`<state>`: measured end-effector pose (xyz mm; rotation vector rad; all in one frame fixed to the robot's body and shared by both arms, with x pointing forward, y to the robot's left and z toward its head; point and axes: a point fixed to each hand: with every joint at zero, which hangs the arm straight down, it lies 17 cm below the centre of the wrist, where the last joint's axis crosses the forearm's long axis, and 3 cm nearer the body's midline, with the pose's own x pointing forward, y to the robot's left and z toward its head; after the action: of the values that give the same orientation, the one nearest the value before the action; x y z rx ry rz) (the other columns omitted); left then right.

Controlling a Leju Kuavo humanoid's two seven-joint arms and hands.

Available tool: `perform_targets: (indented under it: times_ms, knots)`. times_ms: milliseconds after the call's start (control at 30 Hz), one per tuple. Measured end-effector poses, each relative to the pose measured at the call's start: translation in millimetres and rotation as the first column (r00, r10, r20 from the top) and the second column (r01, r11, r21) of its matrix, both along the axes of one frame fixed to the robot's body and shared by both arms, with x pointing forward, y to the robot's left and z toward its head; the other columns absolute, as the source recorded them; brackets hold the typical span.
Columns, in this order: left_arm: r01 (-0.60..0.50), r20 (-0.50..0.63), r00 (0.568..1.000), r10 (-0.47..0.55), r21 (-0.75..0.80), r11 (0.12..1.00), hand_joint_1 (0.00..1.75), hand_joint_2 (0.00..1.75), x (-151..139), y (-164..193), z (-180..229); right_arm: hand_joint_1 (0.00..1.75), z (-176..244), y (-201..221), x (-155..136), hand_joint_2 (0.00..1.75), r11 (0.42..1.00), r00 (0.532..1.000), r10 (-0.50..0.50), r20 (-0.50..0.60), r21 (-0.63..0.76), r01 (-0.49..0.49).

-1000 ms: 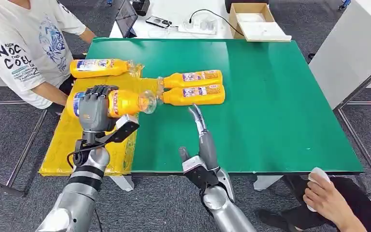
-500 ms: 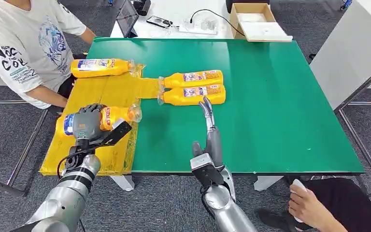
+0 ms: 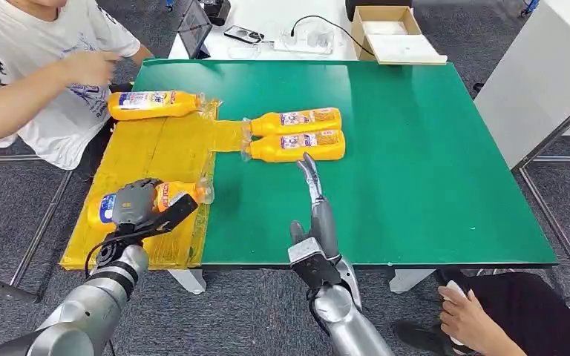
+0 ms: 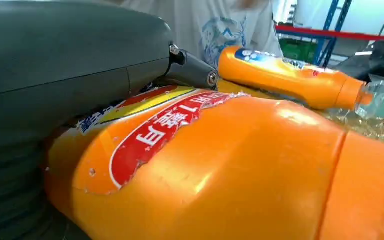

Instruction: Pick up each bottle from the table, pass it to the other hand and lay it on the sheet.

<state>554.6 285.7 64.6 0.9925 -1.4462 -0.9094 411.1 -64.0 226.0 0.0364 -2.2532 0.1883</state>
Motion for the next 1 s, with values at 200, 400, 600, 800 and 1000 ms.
perform_targets:
  times_ms: [200,400,600,800,1000]
  knots:
    - [0.012,-0.043,0.999,-0.012,0.010,1.000,1.12,1.75,-1,-1,-9,0.00,-4,2,0,0.00,1.000,1.000,0.012,-0.010,-0.005,-0.012]
    - [0.029,-0.071,0.997,-0.028,0.015,0.999,1.12,1.75,-1,-3,-14,0.00,-11,5,0,0.00,1.000,0.999,0.020,-0.028,-0.012,-0.021]
    - [0.032,-0.074,0.997,-0.031,0.017,0.999,1.12,1.75,-1,-3,-15,0.00,-14,6,1,0.00,1.000,0.999,0.021,-0.034,-0.014,-0.022]
    - [0.037,-0.101,0.994,-0.038,-0.010,0.999,0.00,0.00,-4,-5,-22,0.00,-15,6,1,0.00,1.000,0.999,0.022,-0.036,-0.016,-0.022]
    - [0.090,-0.160,0.981,-0.113,-0.145,0.985,0.00,0.00,-4,-20,-29,0.00,-18,7,1,0.00,0.999,0.998,0.033,-0.045,-0.022,-0.034]
